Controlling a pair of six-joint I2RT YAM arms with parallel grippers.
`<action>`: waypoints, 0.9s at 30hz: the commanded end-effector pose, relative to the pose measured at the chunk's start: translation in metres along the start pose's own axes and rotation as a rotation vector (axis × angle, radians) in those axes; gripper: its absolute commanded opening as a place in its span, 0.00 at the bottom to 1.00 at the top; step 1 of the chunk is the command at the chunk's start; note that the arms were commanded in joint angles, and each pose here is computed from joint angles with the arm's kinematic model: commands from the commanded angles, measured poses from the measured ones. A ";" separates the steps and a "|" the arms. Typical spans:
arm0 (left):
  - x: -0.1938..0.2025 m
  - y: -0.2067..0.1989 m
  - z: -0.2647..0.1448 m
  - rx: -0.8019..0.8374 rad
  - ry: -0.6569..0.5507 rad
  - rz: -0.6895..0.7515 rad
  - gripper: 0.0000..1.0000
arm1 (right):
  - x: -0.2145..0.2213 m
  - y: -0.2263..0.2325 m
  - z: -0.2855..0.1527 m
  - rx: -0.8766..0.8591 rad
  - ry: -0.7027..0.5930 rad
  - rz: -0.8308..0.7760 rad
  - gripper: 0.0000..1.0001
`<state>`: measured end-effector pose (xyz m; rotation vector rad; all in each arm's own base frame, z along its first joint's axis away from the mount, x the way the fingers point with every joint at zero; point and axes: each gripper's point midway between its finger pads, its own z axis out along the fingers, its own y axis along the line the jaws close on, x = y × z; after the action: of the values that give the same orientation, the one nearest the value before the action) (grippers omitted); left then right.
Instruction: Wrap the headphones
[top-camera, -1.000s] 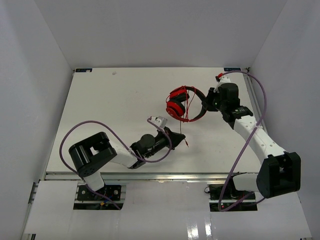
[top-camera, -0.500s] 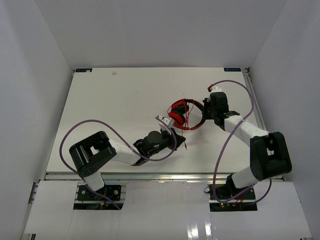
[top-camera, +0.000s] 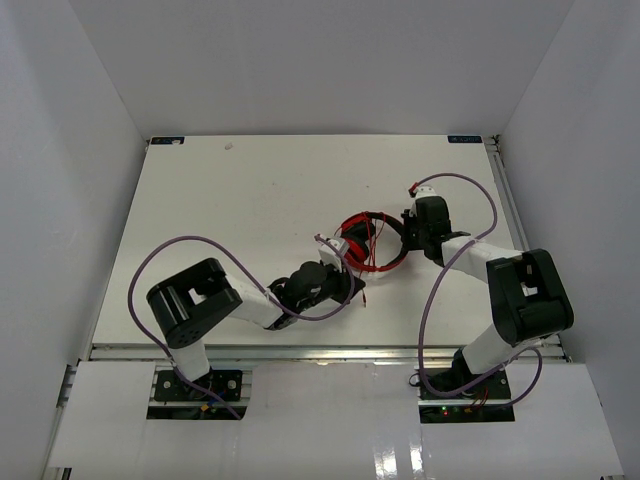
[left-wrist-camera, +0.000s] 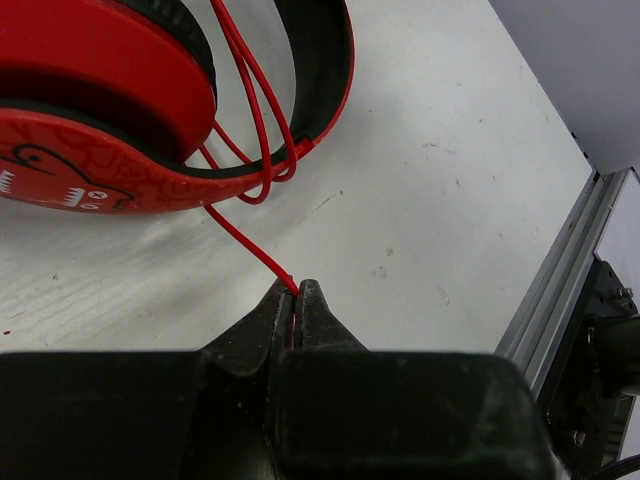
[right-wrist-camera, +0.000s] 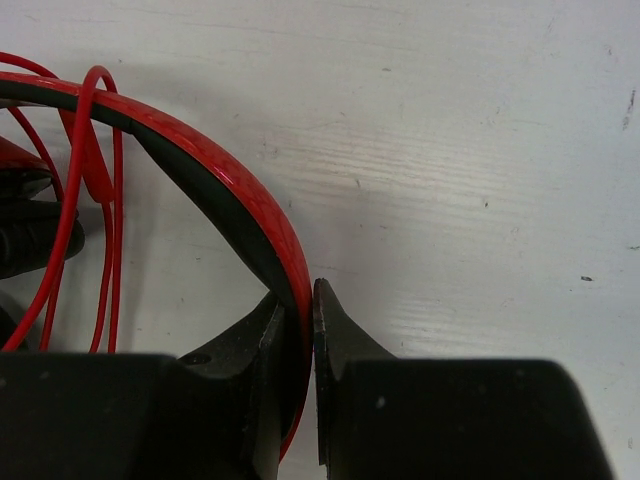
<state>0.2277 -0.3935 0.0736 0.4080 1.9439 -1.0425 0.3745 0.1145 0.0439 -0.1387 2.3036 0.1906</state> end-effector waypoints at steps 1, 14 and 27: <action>-0.004 -0.011 0.000 0.041 -0.001 -0.015 0.04 | -0.032 0.002 0.007 -0.008 -0.111 -0.022 0.09; -0.005 -0.012 -0.013 0.026 0.022 -0.033 0.26 | -0.045 -0.006 -0.005 -0.028 -0.131 -0.024 0.54; -0.027 -0.021 -0.046 0.026 0.007 0.019 0.90 | -0.081 -0.020 -0.069 -0.029 -0.196 -0.175 0.90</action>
<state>0.2127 -0.3779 0.0989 0.4150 1.9612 -1.0652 0.3839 0.0943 0.1115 -0.2162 2.1516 0.1822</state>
